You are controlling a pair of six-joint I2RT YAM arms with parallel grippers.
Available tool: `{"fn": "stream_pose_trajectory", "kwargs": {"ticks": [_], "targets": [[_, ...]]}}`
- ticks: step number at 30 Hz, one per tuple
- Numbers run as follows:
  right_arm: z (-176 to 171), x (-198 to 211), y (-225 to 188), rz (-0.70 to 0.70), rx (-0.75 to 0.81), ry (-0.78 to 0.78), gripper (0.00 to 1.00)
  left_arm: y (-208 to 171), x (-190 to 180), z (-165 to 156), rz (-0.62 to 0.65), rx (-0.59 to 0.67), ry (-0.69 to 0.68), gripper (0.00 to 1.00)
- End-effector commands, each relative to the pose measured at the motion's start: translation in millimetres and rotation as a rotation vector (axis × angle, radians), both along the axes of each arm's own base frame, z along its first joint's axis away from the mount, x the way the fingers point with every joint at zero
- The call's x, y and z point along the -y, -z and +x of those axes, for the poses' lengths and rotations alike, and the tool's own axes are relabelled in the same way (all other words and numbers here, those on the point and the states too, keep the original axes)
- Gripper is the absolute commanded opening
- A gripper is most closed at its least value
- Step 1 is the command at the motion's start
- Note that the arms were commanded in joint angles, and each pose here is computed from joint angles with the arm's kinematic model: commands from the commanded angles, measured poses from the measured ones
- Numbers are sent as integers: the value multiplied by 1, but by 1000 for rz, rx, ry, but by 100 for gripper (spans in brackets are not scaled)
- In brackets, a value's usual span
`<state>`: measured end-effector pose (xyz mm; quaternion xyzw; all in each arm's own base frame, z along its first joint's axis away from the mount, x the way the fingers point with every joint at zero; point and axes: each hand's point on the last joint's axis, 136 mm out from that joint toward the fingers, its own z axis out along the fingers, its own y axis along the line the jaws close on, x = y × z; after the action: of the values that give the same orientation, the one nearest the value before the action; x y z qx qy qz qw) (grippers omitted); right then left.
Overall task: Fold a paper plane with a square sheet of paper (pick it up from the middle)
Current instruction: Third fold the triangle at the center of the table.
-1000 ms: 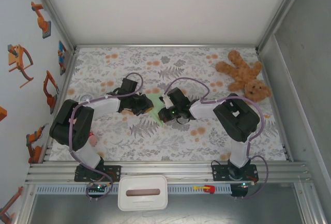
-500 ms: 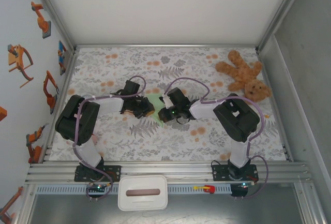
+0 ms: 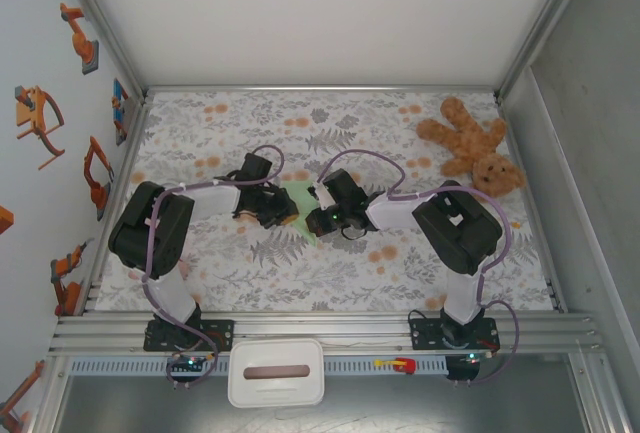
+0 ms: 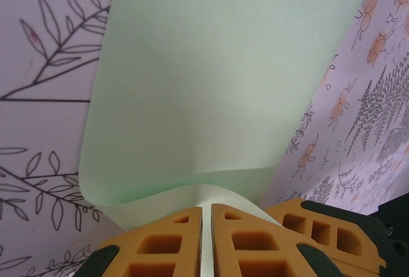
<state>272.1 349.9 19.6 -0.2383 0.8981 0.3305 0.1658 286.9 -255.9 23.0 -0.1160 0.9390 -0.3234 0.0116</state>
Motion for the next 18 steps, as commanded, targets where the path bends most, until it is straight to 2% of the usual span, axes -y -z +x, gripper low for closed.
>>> {"fn": "stream_pose_trajectory", "kwargs": {"ticks": [1,9,13,18], "targets": [[2,5,6,-38,-25,22,0,-8,2,6,18,29,30,14],[6,0,-17,8,1,24,0,-26,-4,40,16,95,4,16],[7,-1,-18,7,6,25,0,-23,-5,61,22,99,-9,16],[6,-1,-12,3,-6,26,0,-6,1,74,32,66,4,16]]}}
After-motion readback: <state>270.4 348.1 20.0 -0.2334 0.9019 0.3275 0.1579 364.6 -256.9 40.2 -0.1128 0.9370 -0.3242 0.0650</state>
